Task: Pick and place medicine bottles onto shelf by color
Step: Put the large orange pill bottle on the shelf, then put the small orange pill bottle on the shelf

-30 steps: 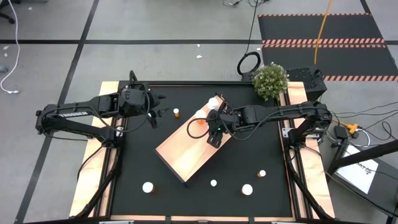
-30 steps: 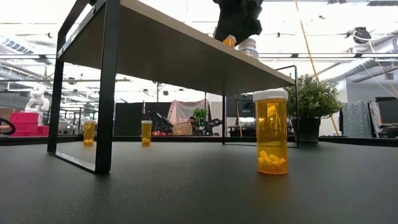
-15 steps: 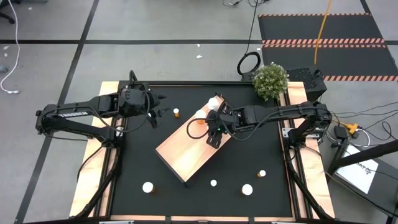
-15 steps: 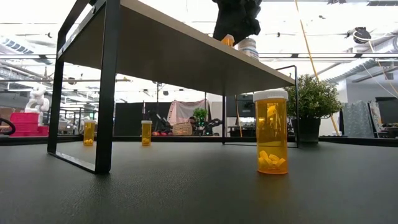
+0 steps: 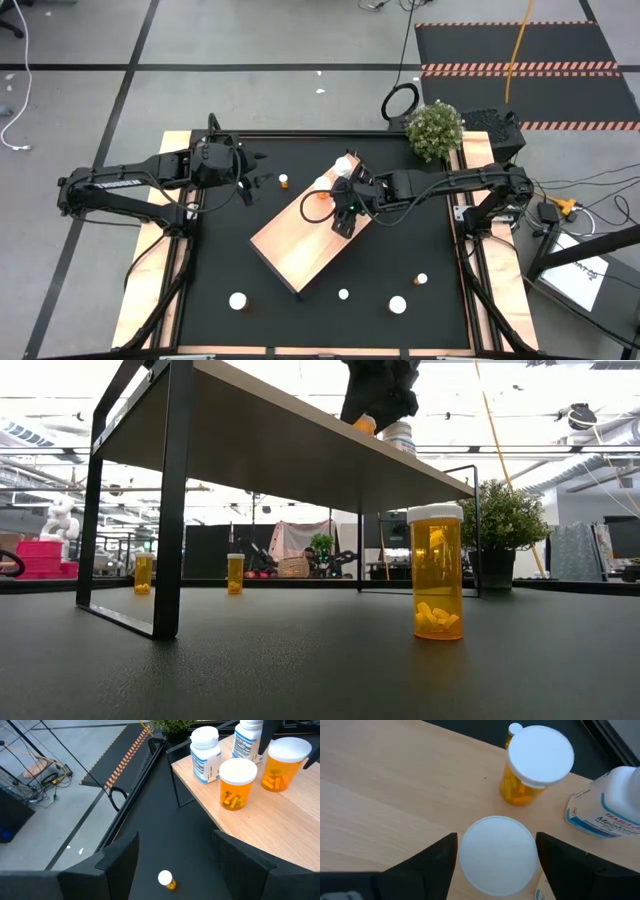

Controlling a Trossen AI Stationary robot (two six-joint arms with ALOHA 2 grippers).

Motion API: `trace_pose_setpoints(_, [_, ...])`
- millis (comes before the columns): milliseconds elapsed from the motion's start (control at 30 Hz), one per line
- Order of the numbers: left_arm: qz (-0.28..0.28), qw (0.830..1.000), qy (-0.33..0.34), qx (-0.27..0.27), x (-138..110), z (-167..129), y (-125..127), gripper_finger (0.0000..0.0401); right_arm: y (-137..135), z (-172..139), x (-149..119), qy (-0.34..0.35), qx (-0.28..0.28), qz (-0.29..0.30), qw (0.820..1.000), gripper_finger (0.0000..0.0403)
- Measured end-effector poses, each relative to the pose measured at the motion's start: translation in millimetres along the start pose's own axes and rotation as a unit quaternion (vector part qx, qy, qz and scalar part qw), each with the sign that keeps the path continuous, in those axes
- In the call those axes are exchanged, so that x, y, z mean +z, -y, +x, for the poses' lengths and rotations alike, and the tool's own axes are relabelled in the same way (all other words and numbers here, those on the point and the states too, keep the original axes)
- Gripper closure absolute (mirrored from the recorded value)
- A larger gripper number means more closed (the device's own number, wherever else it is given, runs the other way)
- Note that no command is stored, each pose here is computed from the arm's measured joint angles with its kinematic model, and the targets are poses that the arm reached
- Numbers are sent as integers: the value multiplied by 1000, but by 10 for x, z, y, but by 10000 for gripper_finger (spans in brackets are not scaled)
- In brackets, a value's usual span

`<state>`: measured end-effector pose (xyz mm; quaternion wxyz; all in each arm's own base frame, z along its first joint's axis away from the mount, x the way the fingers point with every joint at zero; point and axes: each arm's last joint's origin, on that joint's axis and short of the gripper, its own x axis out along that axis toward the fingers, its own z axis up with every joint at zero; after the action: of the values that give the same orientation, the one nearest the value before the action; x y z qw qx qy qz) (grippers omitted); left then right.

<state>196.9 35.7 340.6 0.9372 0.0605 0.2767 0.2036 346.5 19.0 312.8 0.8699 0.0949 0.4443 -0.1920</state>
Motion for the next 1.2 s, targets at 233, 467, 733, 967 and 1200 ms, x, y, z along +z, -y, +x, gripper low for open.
trace_pose_setpoints(233, [2, 1000, 0, 0, 0, 0, 0, 148, 42, -233, 40, 49, -2, -1, 999, 118])
trace_pose_setpoints(467, [2, 1000, -1, 0, -2, 0, 0, 148, -46, -602, -33, 104, -5, -17, 994, 117])
trace_pose_setpoints(733, [-7, 1000, -17, -1, -33, -1, 3, 148, -328, -910, -266, 151, -35, -68, 986, 117])
trace_pose_setpoints(967, [-31, 997, -69, -2, -137, -10, 8, 148, -527, -915, -590, 134, -54, -103, 984, 117])
trace_pose_setpoints(1200, [-67, 993, -97, 2, -194, -22, 17, 148, -651, -884, -818, 120, -49, -141, 982, 117])
